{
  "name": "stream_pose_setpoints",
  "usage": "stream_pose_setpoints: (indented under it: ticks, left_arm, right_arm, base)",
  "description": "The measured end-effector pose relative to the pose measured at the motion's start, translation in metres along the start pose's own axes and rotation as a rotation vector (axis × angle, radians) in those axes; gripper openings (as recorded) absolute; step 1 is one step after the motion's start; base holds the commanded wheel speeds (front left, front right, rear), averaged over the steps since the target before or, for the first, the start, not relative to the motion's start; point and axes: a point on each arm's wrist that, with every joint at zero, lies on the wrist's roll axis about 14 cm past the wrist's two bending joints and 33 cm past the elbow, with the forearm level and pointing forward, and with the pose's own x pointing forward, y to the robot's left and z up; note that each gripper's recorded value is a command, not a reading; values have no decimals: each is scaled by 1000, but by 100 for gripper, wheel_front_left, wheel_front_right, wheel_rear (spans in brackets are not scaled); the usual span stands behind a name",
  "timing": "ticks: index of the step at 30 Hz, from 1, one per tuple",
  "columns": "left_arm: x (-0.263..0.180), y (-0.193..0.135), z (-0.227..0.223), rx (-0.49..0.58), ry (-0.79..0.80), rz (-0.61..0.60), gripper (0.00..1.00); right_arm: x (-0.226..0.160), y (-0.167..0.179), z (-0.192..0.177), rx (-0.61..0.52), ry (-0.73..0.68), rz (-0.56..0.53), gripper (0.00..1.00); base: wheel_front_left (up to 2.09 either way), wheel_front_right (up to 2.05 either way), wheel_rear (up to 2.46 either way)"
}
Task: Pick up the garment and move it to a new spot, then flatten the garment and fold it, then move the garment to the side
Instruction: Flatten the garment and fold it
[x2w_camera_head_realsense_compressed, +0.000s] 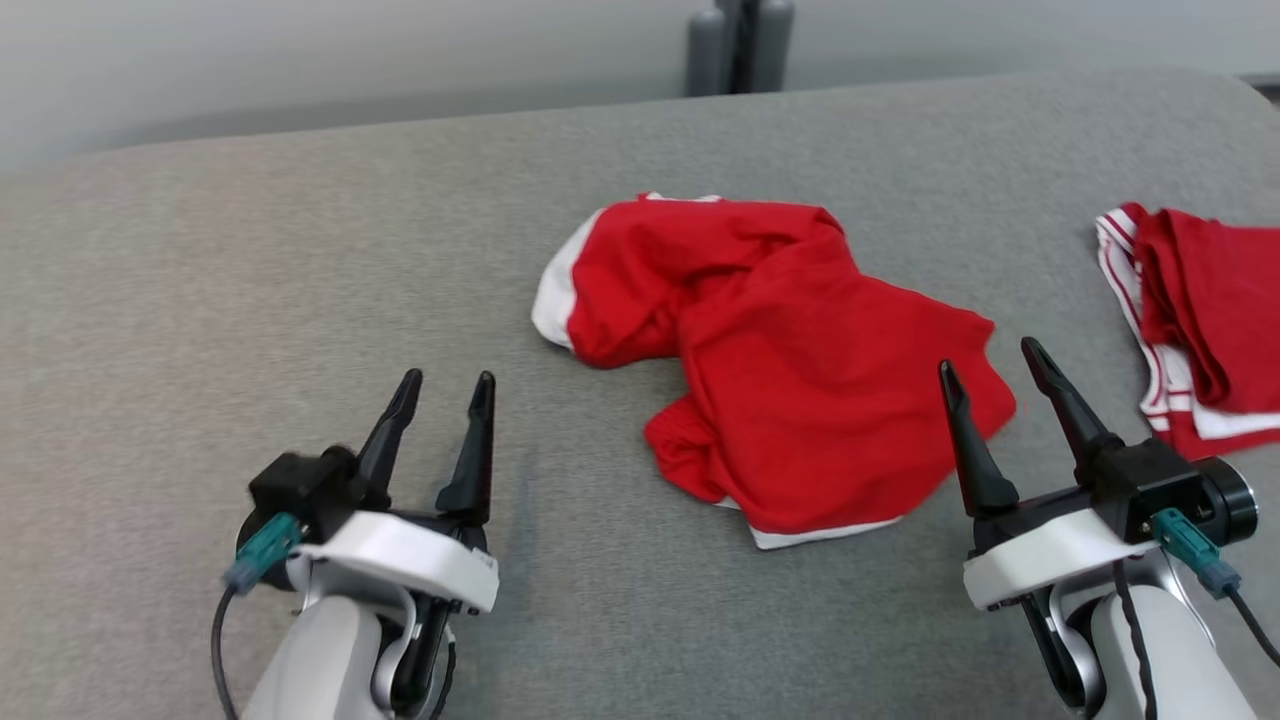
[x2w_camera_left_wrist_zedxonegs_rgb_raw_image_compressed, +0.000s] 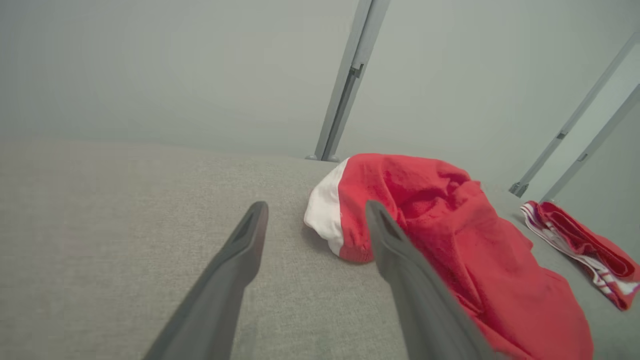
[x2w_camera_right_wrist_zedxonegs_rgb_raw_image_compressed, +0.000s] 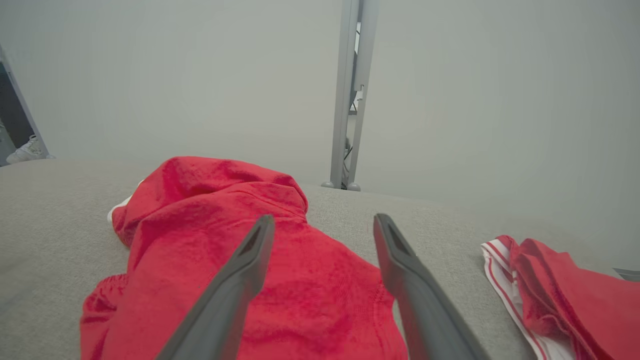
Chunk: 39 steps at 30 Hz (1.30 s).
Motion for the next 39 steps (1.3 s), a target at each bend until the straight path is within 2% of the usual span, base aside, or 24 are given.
stream_pose_setpoints:
  ticks: [6, 11, 21, 22, 26, 31, 34, 39]
  left_arm:
    - [33, -27, -41, 28, 140, -102, 100]
    - [51, -35, -64, 43, 228, -129, 100]
    - [74, -39, -102, 3, 382, -126, 100]
    - [74, -40, -104, 0, 394, -130, 0]
    - [78, -40, -103, 14, 390, -138, 0]
    - [82, -17, -84, 65, 356, -105, 0]
    - [86, 7, -58, 166, 347, -97, 0]
    - [85, 43, -30, 309, 432, -64, 0]
  right_arm:
    - [-9, -26, -8, -3, 24, -79, 100]
    - [-13, -38, -14, -5, 39, -116, 100]
    - [-21, -59, -20, -14, 58, -178, 100]
    - [-22, -60, -20, -15, 59, -182, 100]
    - [-23, -62, -20, -14, 59, -191, 100]
    - [-24, -63, -16, -10, 46, -198, 100]
    - [-20, -56, -12, -3, 32, -179, 100]
    - [-15, -42, -9, 13, 20, -139, 100]
  base:
    - [0, 0, 0]
    - [0, 0, 0]
    - [0, 0, 0]
    - [0, 0, 0]
    - [0, 0, 0]
    - [0, 0, 0]
    - [0, 0, 0]
    - [0, 0, 0]
